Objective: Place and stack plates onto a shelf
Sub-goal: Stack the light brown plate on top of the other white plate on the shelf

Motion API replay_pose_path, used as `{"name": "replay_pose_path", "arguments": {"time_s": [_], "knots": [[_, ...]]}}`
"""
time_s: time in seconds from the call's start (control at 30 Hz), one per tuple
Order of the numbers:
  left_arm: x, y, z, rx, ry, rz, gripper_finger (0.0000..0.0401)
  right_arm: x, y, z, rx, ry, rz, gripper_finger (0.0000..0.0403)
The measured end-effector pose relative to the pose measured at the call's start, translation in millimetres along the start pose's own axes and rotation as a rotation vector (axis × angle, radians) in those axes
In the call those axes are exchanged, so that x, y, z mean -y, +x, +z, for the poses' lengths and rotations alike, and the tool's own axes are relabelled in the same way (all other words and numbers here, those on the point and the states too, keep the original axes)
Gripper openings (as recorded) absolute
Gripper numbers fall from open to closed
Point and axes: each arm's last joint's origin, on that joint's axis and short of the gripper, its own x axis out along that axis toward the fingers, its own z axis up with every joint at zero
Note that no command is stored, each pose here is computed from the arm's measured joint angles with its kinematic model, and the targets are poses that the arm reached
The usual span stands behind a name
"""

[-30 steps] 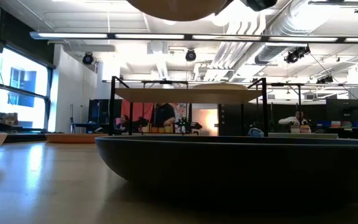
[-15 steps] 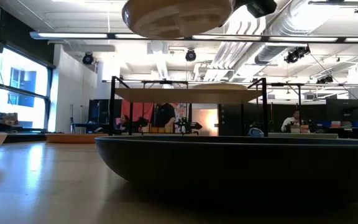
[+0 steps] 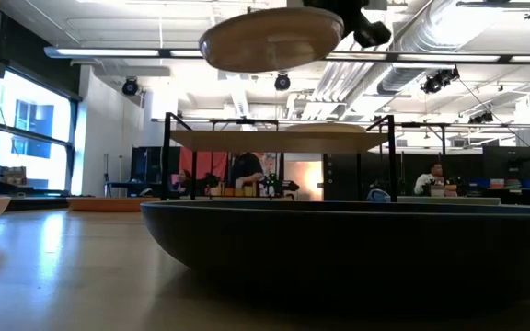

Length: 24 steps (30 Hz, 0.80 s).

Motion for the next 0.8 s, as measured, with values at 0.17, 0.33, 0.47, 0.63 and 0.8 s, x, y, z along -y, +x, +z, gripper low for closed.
{"name": "replay_pose_path", "arguments": {"time_s": [0.17,0.33,0.47,0.63,0.8], "knots": [[-17,11,-6,-0.039,-0.108,0.018,0.0133,24,-2,25,-0.016,-0.058,0.023,0.0],[-34,21,-13,-0.077,-0.205,0.038,0.0133,59,-8,53,-0.024,-0.088,0.036,0.0],[-46,28,-19,-0.103,-0.277,0.055,0.0133,91,-15,75,-0.012,-0.097,0.067,0.0],[-61,37,-26,-0.133,-0.361,0.075,0.0133,133,-26,97,0.024,-0.084,0.088,0.0],[-74,44,-34,-0.161,-0.434,0.095,0.0133,173,-39,111,0.071,-0.064,0.088,0.0]]}}
